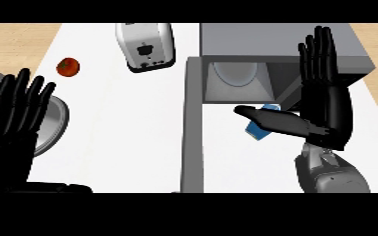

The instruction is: Pick up the milk, place it into the microwave and close the microwave

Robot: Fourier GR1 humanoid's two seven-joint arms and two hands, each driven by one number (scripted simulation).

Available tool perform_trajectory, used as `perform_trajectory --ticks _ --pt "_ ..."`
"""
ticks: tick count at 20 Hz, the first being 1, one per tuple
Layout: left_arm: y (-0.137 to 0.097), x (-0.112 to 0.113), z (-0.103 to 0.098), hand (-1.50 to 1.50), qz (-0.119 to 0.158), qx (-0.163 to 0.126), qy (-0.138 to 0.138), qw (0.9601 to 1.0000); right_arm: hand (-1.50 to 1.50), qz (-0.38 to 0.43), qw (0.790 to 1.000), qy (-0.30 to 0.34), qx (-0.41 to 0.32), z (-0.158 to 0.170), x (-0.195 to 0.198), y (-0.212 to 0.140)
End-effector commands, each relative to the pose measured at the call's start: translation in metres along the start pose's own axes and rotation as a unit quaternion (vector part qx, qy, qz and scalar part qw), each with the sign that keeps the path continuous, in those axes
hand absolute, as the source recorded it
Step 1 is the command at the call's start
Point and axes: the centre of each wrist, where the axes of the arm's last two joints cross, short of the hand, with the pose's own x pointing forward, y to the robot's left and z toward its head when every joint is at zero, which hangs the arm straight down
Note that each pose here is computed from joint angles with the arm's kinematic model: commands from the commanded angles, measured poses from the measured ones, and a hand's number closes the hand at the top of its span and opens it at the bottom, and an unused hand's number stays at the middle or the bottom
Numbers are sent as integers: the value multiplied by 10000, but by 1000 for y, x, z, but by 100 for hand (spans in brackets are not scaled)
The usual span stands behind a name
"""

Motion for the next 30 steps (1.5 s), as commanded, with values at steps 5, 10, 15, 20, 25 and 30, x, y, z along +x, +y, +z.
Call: perform_trajectory --ticks 5,10,15,20,25,30 --pt "16 -2 30 -150 122 -57 96 9999 -150 73 9988 432 -202 12 -34 -11" --pt "7 16 25 -150 -19 -10 -3 10000 -150 249 9977 617 -92 36 -52 -26" --pt "-7 18 24 -150 27 -106 48 9999 -150 412 9955 790 -310 48 -102 -44" --pt "-3 27 49 -150 72 -150 72 9998 -150 636 9926 929 -445 74 -123 -34" --pt "-18 27 41 -150 15 -155 73 9999 -150 477 9918 1007 -619 90 -158 -60" --pt "-24 26 39 -150 30 -130 85 9999 -150 478 9918 1060 -525 88 -182 -49"
